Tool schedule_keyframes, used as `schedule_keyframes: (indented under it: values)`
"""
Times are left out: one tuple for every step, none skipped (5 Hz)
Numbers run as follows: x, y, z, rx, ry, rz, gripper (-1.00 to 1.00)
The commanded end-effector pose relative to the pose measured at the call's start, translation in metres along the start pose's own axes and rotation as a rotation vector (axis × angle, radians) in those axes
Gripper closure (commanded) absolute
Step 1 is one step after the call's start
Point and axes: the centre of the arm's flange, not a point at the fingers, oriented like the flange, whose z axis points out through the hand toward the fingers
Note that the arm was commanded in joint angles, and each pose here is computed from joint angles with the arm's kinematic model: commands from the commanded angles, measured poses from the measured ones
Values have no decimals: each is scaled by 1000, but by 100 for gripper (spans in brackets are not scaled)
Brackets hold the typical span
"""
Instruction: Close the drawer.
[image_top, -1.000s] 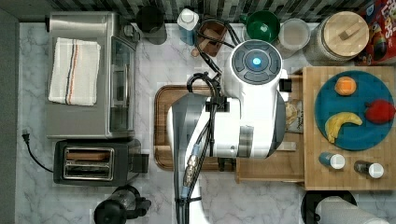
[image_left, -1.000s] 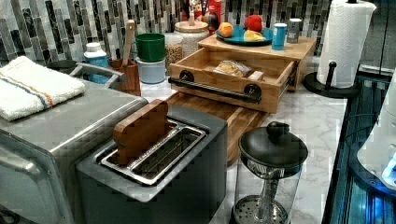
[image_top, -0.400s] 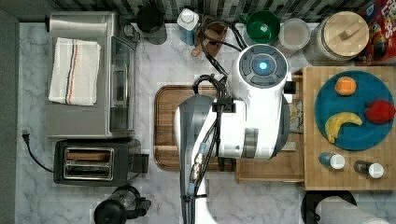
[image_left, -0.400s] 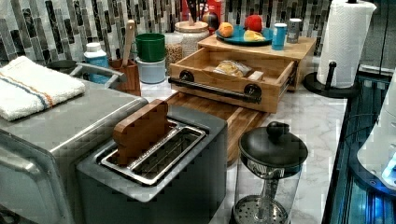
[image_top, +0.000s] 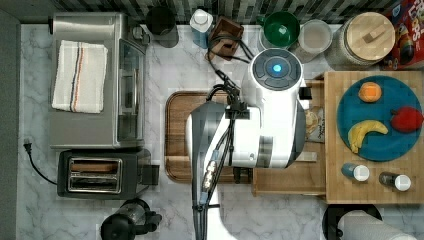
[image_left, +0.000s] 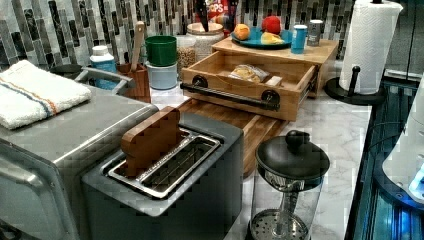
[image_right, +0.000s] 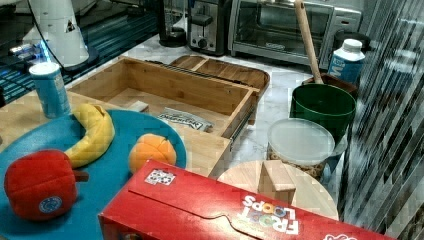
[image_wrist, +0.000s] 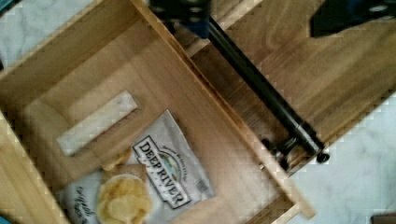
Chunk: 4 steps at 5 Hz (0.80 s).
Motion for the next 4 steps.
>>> schedule_keyframes:
  values:
    - [-88, -68, -3, 69, 76, -387, -100]
    - [-108, -79, 14, 87, 117, -444, -100]
    - [-115, -86, 31, 105, 113, -496, 100]
    - [-110, -88, 54, 102, 100, -559, 100]
